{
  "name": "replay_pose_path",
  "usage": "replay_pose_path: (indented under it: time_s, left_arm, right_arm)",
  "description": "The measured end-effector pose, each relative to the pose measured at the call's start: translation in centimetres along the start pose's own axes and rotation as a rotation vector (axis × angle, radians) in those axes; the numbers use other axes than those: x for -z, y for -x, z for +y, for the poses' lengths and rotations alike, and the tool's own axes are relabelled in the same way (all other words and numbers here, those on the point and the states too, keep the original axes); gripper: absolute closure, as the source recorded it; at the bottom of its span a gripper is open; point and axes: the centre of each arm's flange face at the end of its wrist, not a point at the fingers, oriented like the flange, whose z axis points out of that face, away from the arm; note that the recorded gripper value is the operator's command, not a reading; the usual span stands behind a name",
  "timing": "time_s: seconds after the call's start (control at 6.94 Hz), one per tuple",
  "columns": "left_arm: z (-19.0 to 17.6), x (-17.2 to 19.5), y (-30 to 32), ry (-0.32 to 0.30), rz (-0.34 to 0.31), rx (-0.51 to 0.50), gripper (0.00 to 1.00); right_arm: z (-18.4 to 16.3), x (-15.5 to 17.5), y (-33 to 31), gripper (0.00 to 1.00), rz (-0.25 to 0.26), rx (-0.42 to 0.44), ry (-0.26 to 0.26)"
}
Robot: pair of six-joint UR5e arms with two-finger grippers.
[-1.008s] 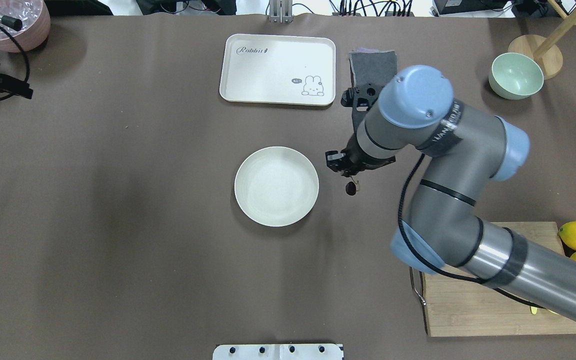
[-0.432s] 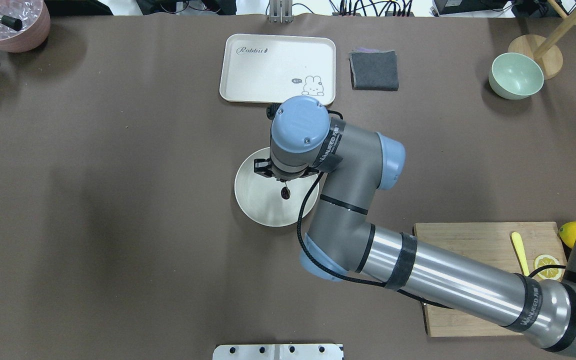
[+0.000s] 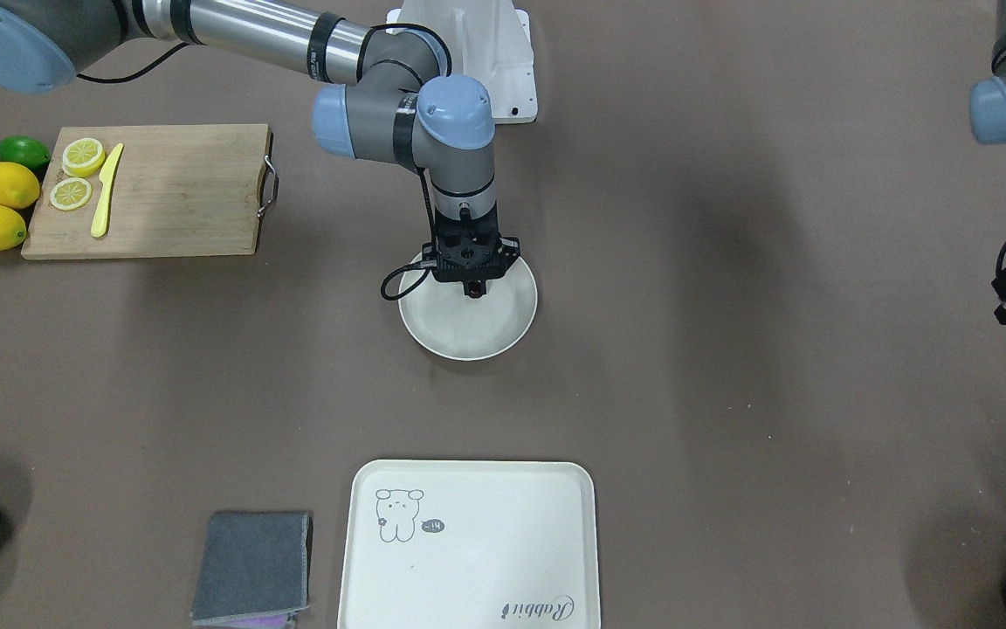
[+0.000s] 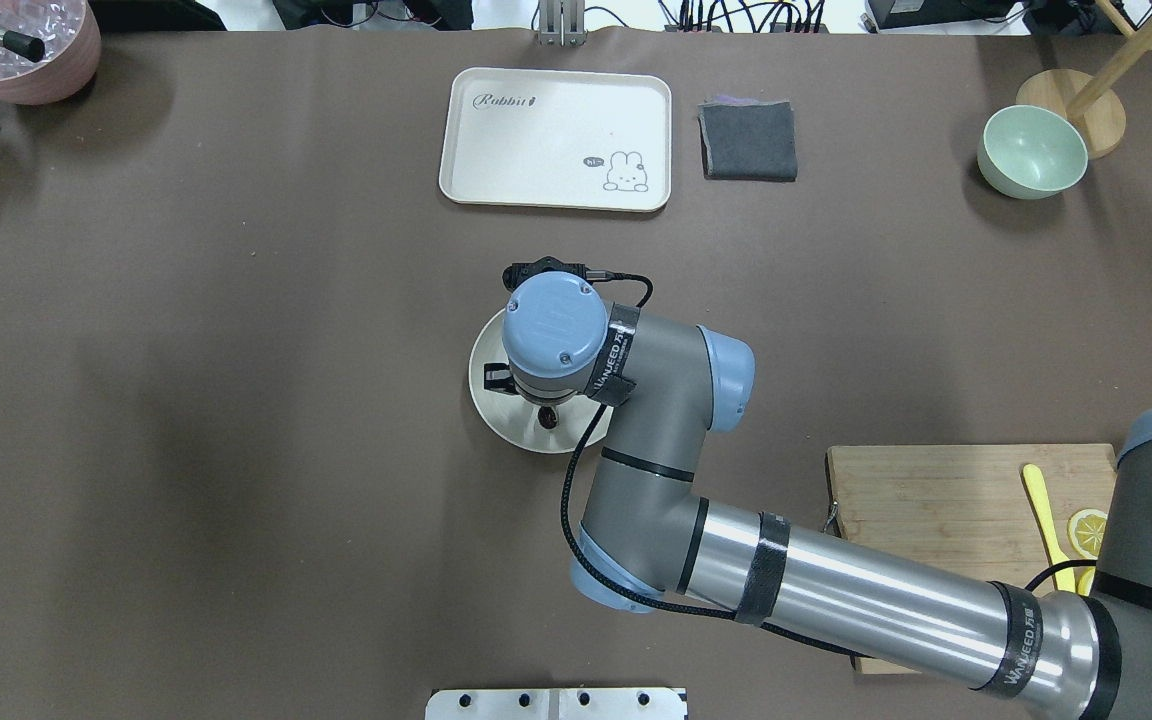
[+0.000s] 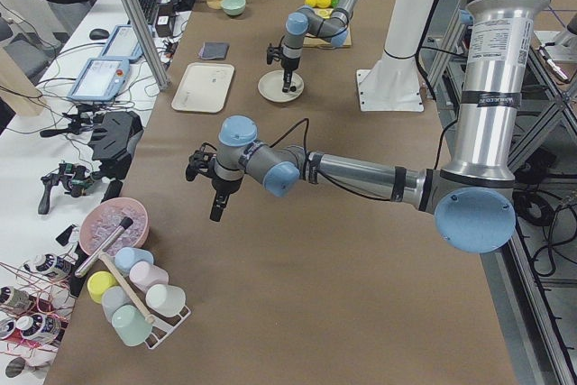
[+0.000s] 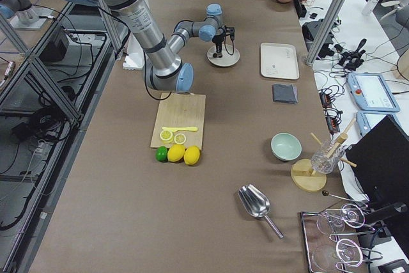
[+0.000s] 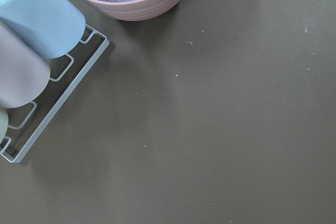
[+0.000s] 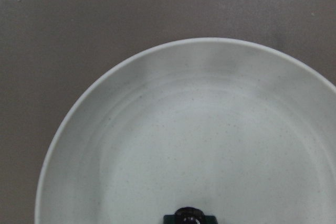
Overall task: Place red cherry on plate
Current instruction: 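Carry the cherries with the right gripper over the white plate and lower, then open the right gripper to drop the cherries and withdraw the arm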
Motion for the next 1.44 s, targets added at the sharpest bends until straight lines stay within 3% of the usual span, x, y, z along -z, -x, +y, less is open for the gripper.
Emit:
replay_pose_path:
  time_s: [0.43, 0.72, 0.86, 1.01, 1.15, 1.44]
  left_arm:
    - [0.0, 0.0, 0.1, 0.001, -0.001, 0.002, 0.02]
    - [-0.2, 0.4, 1.0, 0.002, -0.013, 0.013, 0.02]
    - [-0.6, 1.1, 2.2, 0.014, -0.031, -0.002, 0.02]
    - [-0.9, 1.8, 3.5, 0.050, -0.036, -0.018, 0.02]
    - [-1.0, 2.8, 4.7, 0.091, 0.001, -0.001, 0.02]
    - [-0.2, 4.5, 6.9, 0.126, 0.078, 0.064, 0.02]
  right_arm:
    - [-1.2, 1.7, 0.0, 0.00, -0.026, -0.015, -0.007]
    - [-5.7, 8.2, -3.1, 0.00, -0.047, -0.071, 0.040]
    - [-8.9, 12.1, -7.9, 0.00, -0.030, -0.088, 0.068]
    - [-12.6, 14.7, -15.5, 0.00, -0.006, -0.069, 0.084]
    - [-16.3, 16.7, -26.5, 0.00, 0.021, -0.027, 0.097]
    - [-19.6, 21.0, -49.4, 0.00, 0.043, 0.027, 0.128]
